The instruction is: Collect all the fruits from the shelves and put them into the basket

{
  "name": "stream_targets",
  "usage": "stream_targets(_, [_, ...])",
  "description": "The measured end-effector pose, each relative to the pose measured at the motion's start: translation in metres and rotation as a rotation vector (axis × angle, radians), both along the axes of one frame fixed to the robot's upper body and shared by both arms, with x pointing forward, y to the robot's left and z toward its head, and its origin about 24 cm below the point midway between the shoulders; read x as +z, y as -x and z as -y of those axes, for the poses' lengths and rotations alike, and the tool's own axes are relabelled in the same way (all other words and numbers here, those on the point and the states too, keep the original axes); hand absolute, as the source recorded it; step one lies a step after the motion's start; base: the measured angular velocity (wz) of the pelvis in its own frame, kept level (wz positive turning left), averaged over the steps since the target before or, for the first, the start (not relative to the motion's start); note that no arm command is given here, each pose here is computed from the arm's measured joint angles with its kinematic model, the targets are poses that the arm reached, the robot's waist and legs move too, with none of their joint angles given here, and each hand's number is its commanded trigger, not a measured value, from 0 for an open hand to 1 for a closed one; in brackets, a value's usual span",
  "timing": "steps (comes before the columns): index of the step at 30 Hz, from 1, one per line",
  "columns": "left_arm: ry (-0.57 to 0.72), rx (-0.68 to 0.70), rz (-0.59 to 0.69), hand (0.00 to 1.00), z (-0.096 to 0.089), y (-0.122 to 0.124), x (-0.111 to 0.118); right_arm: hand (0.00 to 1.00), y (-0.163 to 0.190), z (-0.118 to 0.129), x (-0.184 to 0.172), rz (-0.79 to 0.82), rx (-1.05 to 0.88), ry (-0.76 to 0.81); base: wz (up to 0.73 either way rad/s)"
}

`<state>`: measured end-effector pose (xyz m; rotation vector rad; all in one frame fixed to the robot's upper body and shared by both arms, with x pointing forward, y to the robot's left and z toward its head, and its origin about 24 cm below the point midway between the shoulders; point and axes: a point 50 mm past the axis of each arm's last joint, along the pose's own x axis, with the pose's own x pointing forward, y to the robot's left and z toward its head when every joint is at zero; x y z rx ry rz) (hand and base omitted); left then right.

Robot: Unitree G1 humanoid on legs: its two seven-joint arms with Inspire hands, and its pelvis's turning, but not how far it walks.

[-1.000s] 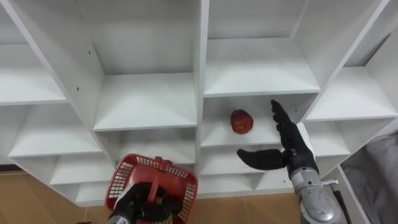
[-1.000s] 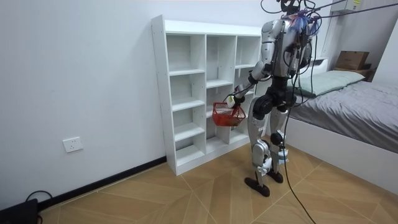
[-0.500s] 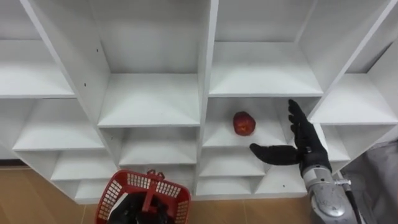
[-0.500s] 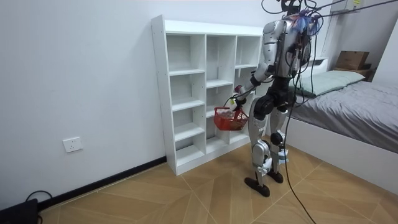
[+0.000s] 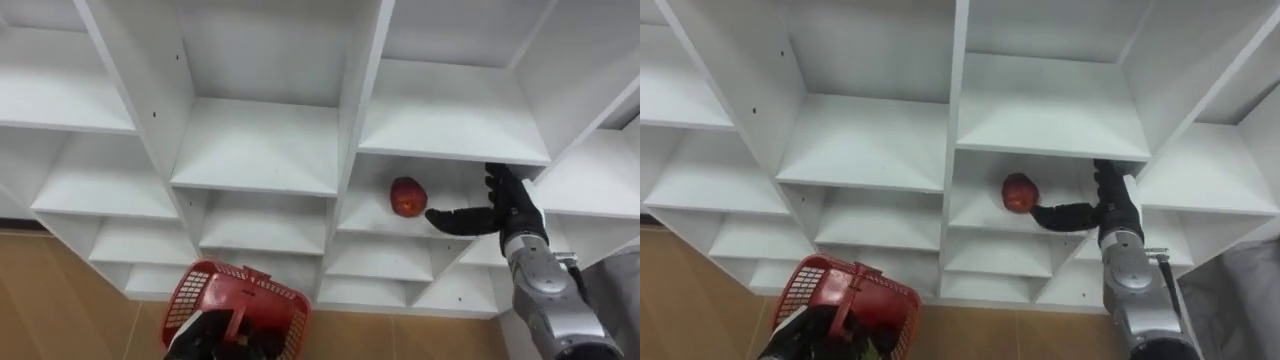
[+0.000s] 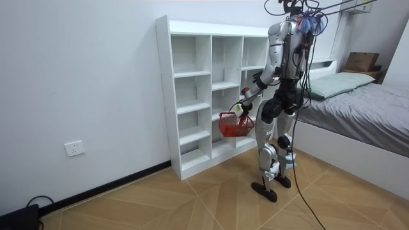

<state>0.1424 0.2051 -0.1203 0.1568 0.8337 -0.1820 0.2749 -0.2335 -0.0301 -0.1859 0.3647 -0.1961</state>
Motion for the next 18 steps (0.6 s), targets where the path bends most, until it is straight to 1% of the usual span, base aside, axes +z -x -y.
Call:
stream_targets(5, [0.002,-0.009,-0.028,1.0,-0.001,-0.002,-0.002,0.0,-0.01,0.002,0.004,-0.02,0.011,-0.006,0.04])
stream_targets(12, [0.004,-0.012,-0.042,1.0,0.0,-0.002,-0.002,0.0,-0.022,-0.004,0.013,0.001,0.052,-0.019,0.1])
stream_targets(18, [0.006,-0.01,-0.052,1.0,0.001,-0.004,-0.003,0.0,-0.027,0.013,0.02,0.0,0.036,0.001,0.06])
